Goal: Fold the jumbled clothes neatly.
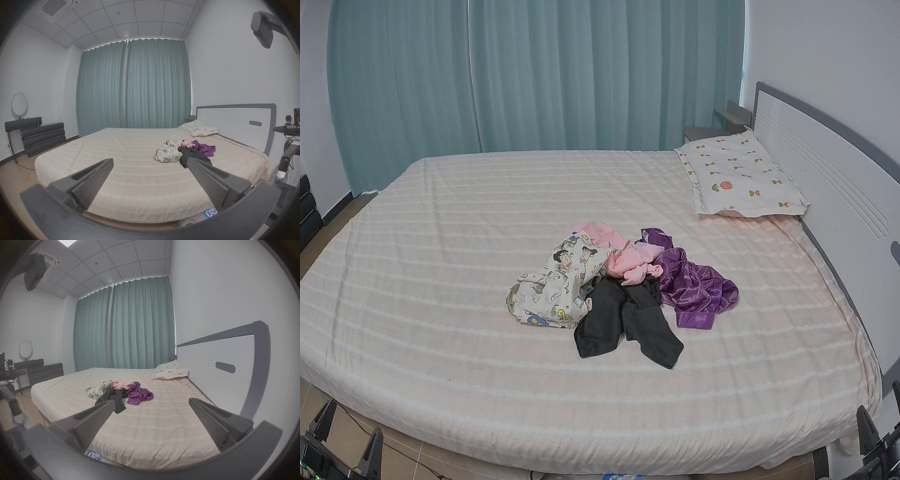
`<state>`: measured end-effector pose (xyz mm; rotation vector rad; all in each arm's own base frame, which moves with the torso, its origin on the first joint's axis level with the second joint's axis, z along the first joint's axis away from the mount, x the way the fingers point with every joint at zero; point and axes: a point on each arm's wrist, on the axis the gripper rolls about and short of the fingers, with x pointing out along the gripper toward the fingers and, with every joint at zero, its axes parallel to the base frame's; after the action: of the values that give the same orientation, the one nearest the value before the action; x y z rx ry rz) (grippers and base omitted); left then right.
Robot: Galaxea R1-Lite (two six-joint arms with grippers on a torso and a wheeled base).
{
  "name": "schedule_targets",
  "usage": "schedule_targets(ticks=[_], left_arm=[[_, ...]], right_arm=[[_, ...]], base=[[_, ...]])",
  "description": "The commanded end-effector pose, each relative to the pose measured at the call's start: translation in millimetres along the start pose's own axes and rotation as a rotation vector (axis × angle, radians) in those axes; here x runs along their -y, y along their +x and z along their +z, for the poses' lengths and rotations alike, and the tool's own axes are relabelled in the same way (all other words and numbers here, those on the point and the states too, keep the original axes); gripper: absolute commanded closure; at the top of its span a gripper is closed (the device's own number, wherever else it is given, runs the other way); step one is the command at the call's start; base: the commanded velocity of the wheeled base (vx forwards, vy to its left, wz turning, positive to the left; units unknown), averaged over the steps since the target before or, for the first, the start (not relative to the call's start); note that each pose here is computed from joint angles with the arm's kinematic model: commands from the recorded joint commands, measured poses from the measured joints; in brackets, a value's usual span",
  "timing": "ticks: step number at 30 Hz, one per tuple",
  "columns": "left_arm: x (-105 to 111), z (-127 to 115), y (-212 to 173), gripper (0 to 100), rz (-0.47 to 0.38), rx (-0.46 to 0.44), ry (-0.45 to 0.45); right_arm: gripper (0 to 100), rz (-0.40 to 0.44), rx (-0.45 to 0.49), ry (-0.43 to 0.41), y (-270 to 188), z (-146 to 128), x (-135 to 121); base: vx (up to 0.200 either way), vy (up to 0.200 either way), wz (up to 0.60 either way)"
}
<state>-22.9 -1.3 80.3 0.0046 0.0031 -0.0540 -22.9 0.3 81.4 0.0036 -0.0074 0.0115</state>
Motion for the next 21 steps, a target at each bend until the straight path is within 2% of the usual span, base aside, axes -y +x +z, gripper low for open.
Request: schedule_targets(ticks=[1,10,12,13,14,15,16,17,18,21], left_arm=[[0,-5,0,0,0.0,-0.001,0.0],[0,-5,0,0,0.0,-0.001,0.0],[0,-5,0,0,0.0,-0.001,0.0],[0,-5,0,0,0.0,-0.001,0.0],[0,-5,0,0,0.0,-0.001,0.0],[0,-5,0,0,0.0,-0.001,0.0],[0,-5,0,0,0.0,-0.001,0.0],[0,-5,0,0,0.0,-0.001,0.0],[0,-5,0,0,-0.001,-0.001,0.0],[0,-5,0,0,0.0,0.0,0.0]], right_arm=[[0,-0.001,0.0,0.001,0,-5,0],[0,-0.005,-0.012,-0.019,1,-4,0],[0,-0.005,0.031,-0.003,-1,16,0],[0,-0.013,0.077,0.064,-1,68,-1],[0,-0.013,0.077,0.064,-1,68,-1],[0,0.004,0.023,0.12,11,90,-1],[0,0.004,0.023,0.12,11,90,-1],[0,0.04,-0.116,0.114,33,89,-1],[0,0.06,-0.201,0.115,45,84,-1],[0,0.084,-0.385,0.14,78,72,-2]], base=[[0.0,0.0,0.0],[0.0,0.0,0.0],[0.0,0.0,0.0],[0.0,0.0,0.0],[0.0,0.0,0.0],[0.0,0.0,0.0],[0.0,0.0,0.0],[0.0,0.0,0.0],[0.0,0.0,0.0],[0.0,0.0,0.0]])
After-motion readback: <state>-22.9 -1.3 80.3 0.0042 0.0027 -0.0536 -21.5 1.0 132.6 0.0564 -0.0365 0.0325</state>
